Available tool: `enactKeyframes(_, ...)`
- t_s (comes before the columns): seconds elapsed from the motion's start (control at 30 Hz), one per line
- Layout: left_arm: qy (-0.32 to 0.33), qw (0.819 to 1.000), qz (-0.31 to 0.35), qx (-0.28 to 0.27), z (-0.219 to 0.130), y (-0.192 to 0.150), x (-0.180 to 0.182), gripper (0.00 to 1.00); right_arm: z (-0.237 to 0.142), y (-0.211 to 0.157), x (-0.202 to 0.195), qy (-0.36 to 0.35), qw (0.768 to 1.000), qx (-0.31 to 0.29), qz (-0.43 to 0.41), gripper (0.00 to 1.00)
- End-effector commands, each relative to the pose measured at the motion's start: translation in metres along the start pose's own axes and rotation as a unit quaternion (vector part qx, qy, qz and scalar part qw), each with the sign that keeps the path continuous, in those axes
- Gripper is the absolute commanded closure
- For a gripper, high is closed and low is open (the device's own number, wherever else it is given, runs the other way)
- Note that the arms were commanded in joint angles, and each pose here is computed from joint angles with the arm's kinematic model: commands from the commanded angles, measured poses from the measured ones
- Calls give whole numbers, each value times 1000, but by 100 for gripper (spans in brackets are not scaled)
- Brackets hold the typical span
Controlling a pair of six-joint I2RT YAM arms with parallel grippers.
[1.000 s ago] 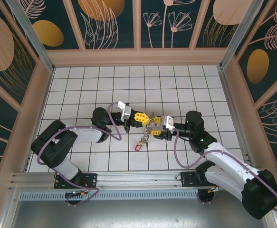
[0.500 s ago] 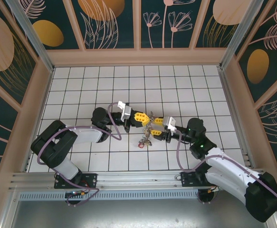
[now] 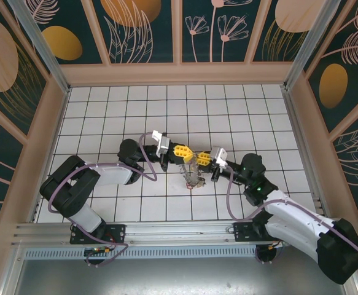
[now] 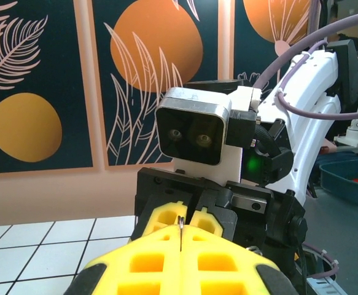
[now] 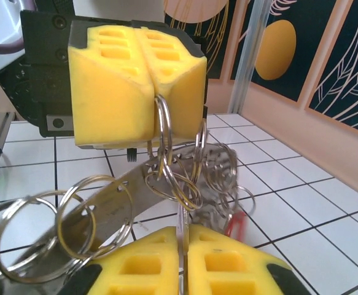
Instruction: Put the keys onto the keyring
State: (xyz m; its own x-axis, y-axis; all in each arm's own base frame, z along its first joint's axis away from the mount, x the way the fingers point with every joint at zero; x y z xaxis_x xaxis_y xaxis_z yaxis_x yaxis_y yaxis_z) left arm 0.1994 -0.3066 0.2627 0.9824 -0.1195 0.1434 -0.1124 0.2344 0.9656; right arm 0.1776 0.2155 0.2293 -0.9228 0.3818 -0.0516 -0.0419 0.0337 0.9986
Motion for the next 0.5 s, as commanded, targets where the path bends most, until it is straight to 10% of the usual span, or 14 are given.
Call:
enactKeyframes(0.0, 12, 999, 42, -28, 0, 20, 3, 100, -5, 3, 3, -5, 1000, -8, -13, 95)
enactKeyframes(0.47, 23, 999, 42, 26, -2, 0, 6, 100, -11, 12, 3, -7, 998, 45, -42, 100)
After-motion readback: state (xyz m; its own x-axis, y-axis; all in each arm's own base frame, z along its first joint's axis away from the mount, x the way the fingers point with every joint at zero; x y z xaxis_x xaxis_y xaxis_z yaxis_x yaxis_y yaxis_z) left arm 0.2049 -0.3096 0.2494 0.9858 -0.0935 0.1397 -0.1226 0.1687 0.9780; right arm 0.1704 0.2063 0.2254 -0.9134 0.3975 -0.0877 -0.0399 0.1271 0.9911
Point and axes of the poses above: each hand's point on the last joint's axis, 136 mm out from that joint toward the fingers, its own z axis out along the fingers, its own x axis along the line the jaws close on, y = z × x, the point moved 4 cm from there along -z, back along the fingers, and after that the axes turned 7 degrees about z, right-handed, at the moved point
